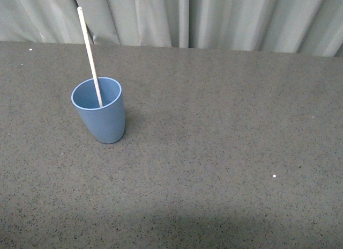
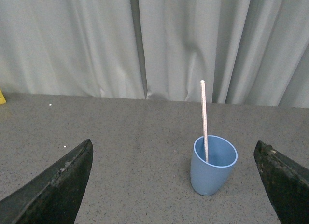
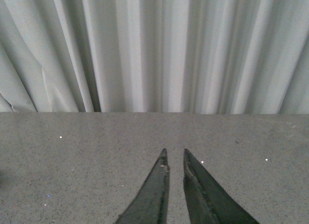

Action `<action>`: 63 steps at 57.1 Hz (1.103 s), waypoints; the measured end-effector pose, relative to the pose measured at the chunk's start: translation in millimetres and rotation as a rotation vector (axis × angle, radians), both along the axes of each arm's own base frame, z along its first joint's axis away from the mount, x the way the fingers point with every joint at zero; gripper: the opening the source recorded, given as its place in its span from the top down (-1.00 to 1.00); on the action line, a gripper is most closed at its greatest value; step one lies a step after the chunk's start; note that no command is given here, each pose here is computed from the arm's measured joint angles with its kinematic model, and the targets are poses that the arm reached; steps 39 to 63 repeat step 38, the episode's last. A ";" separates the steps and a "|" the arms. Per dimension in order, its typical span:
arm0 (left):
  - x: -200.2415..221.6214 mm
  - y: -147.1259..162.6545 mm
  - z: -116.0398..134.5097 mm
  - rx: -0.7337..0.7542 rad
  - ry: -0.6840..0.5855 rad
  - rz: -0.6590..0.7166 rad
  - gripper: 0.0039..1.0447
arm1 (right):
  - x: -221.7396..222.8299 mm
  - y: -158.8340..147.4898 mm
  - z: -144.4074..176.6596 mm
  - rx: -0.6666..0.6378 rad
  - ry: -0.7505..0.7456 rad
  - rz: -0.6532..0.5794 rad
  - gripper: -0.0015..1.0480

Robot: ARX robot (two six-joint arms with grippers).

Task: Transfer chopsticks to blue cup

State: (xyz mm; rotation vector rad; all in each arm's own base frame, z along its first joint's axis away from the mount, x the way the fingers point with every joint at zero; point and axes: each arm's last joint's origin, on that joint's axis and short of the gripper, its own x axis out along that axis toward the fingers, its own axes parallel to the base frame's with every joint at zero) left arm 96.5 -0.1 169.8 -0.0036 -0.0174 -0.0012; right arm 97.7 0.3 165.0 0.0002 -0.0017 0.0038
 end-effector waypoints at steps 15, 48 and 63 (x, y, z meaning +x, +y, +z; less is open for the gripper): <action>0.0 0.0 0.0 0.000 0.000 0.000 -0.88 | 0.0 0.0 0.1 0.000 -0.001 0.000 -0.21; 0.0 0.0 0.0 0.000 0.000 0.000 -0.88 | 0.0 0.0 0.1 0.000 -0.001 0.000 -0.82; 0.0 0.0 0.0 0.000 0.000 0.000 -0.88 | 0.0 0.0 0.1 0.000 -0.001 0.000 -0.82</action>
